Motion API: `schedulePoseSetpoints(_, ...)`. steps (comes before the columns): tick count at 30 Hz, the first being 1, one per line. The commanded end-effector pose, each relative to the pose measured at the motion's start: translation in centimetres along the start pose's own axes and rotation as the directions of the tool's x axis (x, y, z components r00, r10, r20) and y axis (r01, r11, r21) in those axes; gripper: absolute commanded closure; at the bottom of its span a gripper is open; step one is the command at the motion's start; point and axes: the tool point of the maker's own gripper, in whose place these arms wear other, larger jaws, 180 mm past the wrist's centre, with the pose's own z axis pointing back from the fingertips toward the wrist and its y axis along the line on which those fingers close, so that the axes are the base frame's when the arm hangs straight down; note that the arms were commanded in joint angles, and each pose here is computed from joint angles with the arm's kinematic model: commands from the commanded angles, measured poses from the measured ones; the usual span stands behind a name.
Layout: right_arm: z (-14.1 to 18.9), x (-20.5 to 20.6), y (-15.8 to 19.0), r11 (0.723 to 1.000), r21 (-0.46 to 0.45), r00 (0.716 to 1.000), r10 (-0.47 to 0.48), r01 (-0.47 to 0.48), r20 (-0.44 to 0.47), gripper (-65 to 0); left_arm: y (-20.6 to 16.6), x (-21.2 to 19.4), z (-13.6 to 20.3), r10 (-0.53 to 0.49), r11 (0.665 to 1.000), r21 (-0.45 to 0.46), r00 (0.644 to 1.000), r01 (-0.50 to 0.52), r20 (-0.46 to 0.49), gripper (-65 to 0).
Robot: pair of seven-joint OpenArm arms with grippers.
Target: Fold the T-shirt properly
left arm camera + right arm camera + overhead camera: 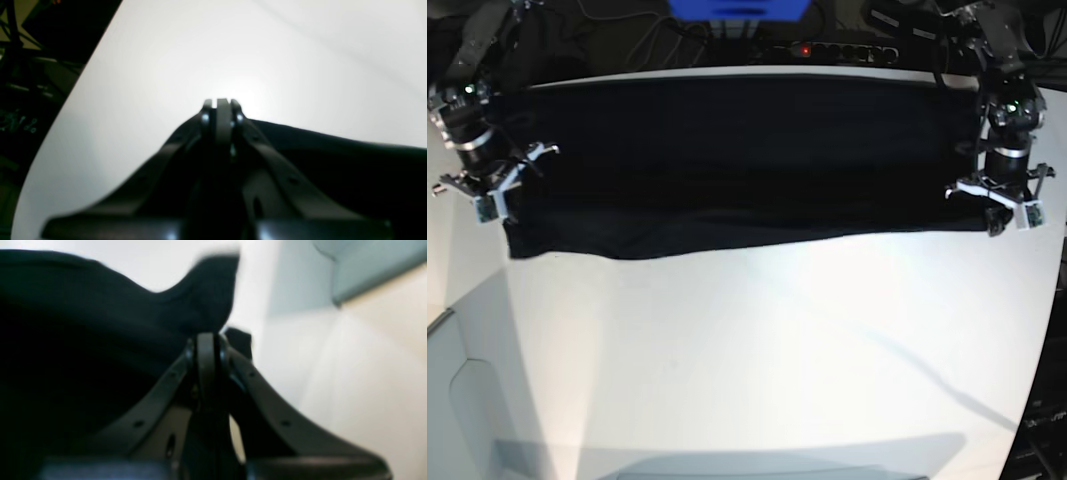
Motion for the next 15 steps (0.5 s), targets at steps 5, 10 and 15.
schedulePoseSetpoints(5, 2.2, -3.1, -0.2, 0.999, -0.024, 0.997, -0.029, 0.027, -0.067, 0.0, 0.1, 0.2, 0.6, 0.005, 1.000, 0.006, 1.000, -0.005, 0.026, -0.1)
schedulePoseSetpoints(10, 3.6, -5.9, 1.2, 0.998, -0.006, 0.988, -0.059, 0.059, -0.140, 0.0, 1.4, 0.3, 1.1, 0.003, 0.999, 0.039, 1.000, -0.005, 0.026, -0.1)
schedulePoseSetpoints(15, 4.3, -7.4, 2.7, 0.996, 0.014, 0.980, -0.088, 0.092, -0.181, 0.0, 2.5, 1.3, 1.5, -0.005, 0.998, 0.068, 0.999, 0.001, 0.054, -0.1)
